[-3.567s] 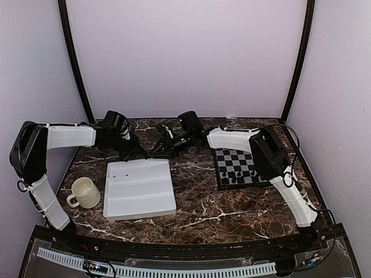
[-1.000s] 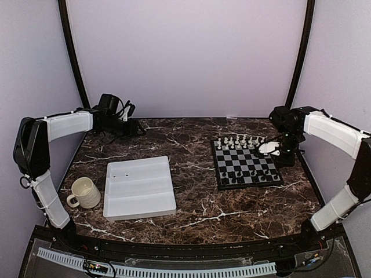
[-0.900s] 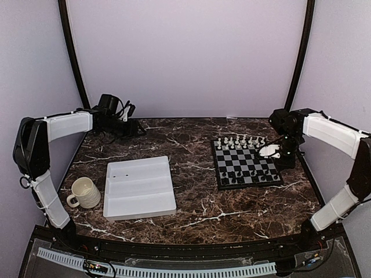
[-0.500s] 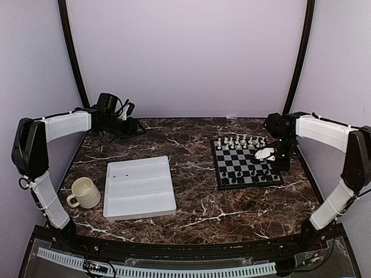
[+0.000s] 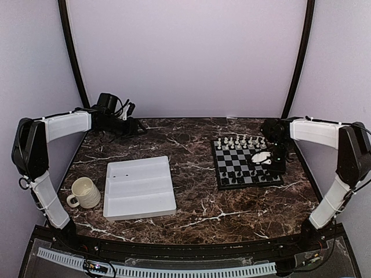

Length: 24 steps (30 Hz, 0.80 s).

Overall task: Set up the chess pieces on the board
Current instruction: Place the knight at b8.

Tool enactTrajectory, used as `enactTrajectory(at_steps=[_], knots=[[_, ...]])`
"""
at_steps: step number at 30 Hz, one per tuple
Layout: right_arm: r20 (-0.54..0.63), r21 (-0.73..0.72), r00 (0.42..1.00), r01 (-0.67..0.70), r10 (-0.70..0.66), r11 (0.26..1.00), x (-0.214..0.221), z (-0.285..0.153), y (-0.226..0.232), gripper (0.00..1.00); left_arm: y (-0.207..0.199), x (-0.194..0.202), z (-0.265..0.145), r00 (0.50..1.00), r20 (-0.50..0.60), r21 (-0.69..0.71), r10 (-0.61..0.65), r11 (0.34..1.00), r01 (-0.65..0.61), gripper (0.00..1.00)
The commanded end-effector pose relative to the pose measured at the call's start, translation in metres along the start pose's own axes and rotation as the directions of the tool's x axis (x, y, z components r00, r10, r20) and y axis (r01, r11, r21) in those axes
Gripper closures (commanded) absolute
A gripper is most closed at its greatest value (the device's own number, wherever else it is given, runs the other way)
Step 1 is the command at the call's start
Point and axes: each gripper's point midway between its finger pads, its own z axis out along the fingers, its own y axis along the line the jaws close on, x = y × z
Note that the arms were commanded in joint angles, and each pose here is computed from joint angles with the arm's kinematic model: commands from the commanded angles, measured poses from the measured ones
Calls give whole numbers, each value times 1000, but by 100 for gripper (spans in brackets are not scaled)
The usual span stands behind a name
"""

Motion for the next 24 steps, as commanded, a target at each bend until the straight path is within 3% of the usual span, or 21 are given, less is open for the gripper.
enactTrajectory(at_steps=[1,24], knots=[[4,0,1000,-19,19,1000,-2,7,-2,96,-12,-4,-6,1000,20,32,16,999,-17,44],[-18,4,1000,-18,18,1000,-4,23,-7,88,-12,2,2,1000,-16,41,7,999,-7,42]])
